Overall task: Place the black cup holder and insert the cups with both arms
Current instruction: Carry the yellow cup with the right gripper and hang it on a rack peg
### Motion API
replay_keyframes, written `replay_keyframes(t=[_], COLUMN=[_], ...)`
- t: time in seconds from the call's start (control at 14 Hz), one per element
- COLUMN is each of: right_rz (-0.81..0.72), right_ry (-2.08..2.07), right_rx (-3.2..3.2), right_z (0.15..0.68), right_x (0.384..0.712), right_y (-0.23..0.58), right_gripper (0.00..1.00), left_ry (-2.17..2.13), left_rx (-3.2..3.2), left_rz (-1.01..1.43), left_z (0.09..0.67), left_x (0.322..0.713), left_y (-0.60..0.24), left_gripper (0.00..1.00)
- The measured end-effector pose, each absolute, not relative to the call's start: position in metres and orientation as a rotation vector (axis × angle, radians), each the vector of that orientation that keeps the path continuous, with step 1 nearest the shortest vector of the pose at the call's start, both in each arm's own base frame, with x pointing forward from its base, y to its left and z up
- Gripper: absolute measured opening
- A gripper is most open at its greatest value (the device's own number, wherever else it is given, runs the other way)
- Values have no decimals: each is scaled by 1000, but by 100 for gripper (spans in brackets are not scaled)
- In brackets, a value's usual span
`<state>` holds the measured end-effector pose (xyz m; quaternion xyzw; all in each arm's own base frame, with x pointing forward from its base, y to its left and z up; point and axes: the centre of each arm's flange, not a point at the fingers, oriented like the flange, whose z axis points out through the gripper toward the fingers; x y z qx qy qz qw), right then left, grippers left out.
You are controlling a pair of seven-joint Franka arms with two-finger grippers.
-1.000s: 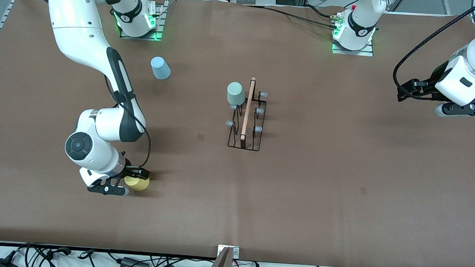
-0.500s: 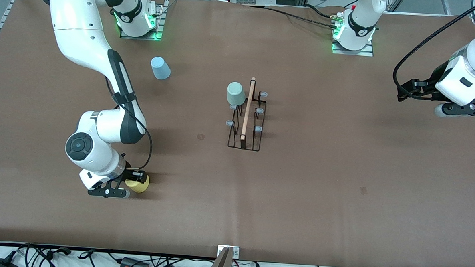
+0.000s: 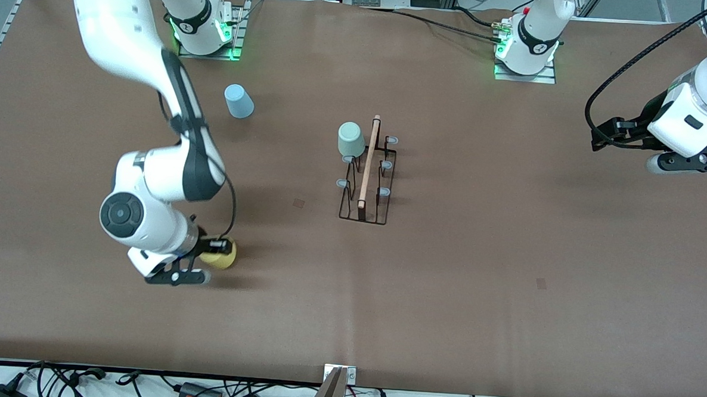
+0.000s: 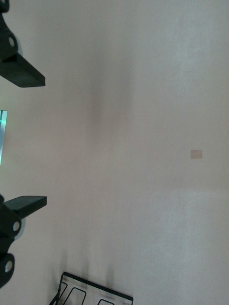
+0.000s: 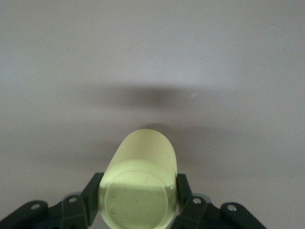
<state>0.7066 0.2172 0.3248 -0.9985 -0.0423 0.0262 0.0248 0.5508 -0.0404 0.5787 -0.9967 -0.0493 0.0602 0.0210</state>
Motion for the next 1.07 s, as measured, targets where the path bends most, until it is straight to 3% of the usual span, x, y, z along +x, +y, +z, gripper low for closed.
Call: replay_keyframes(t=[0.29,0.71,1.07], right_rz=[183,199,139], right_ry=[-120,25,94], right_rx=[-3081,-3114,-3097], right_z=[401,405,393], right_x=[643,550,546], right_y=[315,455,472], right_gripper=[66,66,66], left_ry=[-153,-153,-158], left_rx=[-3090,-3090,-3099], left_rz=[187,187,192], left_z=[579,579,579], left_x=[551,551,550], left_y=[-40,-40,-42], left_gripper=[100,100,100])
